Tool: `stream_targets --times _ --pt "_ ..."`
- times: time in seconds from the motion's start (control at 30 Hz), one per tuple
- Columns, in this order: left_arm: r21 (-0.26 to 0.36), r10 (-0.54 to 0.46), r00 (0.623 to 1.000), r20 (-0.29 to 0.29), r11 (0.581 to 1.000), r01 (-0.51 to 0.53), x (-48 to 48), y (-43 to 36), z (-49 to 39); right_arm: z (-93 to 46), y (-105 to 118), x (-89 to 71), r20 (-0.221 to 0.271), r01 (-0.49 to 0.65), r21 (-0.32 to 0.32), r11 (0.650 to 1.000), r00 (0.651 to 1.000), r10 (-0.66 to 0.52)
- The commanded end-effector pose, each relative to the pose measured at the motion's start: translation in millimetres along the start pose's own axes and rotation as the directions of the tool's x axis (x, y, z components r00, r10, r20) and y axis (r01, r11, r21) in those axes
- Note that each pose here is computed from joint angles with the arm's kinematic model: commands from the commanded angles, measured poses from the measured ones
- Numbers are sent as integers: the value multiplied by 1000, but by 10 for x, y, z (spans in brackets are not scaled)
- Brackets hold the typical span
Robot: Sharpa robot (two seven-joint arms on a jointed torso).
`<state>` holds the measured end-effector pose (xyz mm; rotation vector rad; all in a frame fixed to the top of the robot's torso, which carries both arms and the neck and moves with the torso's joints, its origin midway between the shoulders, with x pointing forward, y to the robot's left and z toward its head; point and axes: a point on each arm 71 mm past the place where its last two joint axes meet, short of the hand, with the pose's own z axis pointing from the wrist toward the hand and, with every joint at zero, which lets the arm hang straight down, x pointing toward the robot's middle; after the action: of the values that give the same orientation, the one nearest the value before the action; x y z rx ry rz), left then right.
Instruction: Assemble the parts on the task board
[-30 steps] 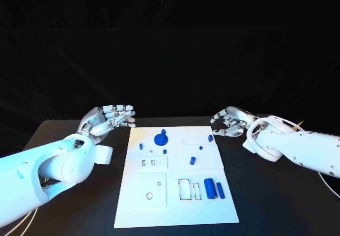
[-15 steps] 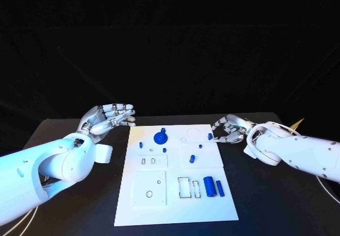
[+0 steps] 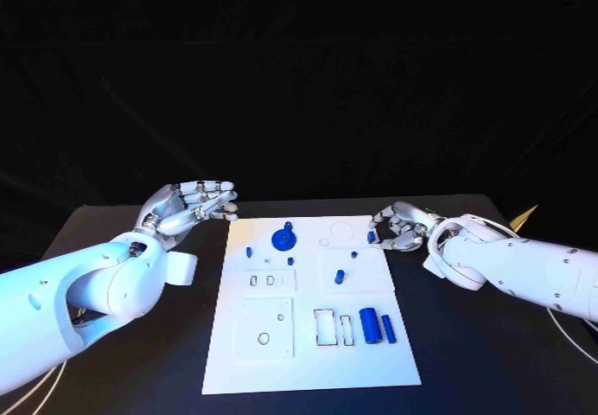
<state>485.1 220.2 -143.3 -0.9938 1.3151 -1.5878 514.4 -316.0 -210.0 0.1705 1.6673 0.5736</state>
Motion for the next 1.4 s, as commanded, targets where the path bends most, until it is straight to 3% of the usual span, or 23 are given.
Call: stream_targets --times 0.03,0.8,0.97,1.23,1.4 --pt "12 -7 1000 -22 1000 8 28 -14 -1 14 4 10 2 9 0 1000 1000 -9" --pt "10 -4 1000 -17 1000 4 2 -20 -17 70 10 35 18 6 8 1000 1000 -6" --pt "9 -3 1000 -15 1000 3 -5 -19 -18 67 18 16 48 6 2 1000 999 -6" --pt "9 -2 1000 -13 1000 2 -19 -16 -13 49 60 -44 147 7 2 1000 989 -7" --pt "8 0 1000 -8 1000 0 -36 -12 -8 25 152 -81 162 -12 6 1000 987 11"
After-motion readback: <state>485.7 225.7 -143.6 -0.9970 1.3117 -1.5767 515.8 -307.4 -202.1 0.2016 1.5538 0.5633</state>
